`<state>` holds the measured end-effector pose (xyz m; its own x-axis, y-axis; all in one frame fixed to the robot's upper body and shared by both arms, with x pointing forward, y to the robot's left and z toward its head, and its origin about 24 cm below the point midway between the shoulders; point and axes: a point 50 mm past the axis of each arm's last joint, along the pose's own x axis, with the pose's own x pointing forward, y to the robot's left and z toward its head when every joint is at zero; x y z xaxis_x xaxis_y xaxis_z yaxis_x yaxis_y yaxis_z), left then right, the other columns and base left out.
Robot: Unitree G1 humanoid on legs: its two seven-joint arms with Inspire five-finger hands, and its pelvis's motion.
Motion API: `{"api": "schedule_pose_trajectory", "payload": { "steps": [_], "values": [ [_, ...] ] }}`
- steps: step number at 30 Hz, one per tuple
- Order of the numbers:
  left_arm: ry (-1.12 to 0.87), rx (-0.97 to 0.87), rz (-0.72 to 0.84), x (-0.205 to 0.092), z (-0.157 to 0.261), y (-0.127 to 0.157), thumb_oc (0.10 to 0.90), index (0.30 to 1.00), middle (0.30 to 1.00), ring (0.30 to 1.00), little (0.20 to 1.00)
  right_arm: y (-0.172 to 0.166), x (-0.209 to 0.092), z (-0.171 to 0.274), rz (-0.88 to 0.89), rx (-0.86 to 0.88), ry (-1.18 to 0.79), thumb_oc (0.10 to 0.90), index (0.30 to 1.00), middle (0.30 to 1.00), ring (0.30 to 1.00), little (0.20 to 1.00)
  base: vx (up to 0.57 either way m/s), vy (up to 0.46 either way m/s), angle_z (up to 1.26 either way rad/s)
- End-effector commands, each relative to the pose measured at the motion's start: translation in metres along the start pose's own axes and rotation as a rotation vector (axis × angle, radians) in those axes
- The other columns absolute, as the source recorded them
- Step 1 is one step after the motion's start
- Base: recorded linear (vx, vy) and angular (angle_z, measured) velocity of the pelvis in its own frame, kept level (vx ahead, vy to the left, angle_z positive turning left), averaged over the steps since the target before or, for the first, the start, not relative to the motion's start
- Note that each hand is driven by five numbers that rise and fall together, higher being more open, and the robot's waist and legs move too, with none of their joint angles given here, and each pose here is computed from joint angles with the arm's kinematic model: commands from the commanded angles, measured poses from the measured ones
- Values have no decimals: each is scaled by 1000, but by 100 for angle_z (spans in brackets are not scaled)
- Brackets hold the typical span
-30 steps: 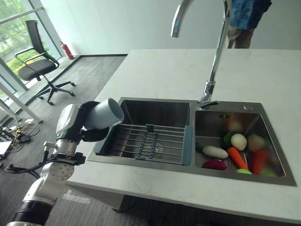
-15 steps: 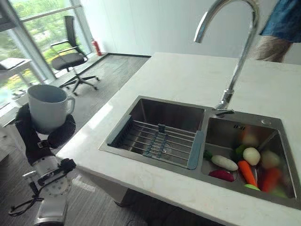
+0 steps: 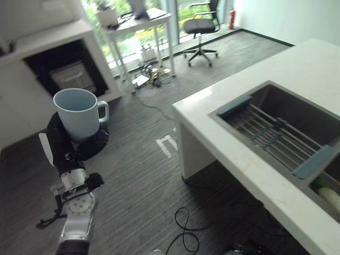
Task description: Place the dishes in the dishwasher.
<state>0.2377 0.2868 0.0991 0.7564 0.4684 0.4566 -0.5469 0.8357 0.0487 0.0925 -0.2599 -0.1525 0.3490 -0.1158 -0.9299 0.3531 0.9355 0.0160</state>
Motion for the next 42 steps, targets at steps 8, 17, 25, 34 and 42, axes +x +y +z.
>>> {"api": "schedule_pose_trajectory", "payload": {
  "steps": [8,17,25,34,42],
  "values": [
    [-323,-57,-111,39,64,-4,400,300,300,300,300,45,5,-4,122,-93,-39,800,900,900,900,900,66,418,31],
    [-325,-97,-326,21,59,-42,400,300,300,300,300,31,2,-11,143,-45,-3,800,900,900,900,900,36,-49,107],
    [-264,-161,-250,9,54,-38,400,300,300,300,300,35,3,1,163,-103,29,800,900,900,900,900,37,-259,61],
    [-266,-250,-380,8,60,-61,400,300,300,300,300,15,1,-9,58,89,27,800,900,900,900,900,-19,35,100],
    [-253,-205,-386,7,58,-58,400,300,300,300,300,29,3,-17,94,17,51,800,900,900,900,900,93,85,6]
  ]
}}
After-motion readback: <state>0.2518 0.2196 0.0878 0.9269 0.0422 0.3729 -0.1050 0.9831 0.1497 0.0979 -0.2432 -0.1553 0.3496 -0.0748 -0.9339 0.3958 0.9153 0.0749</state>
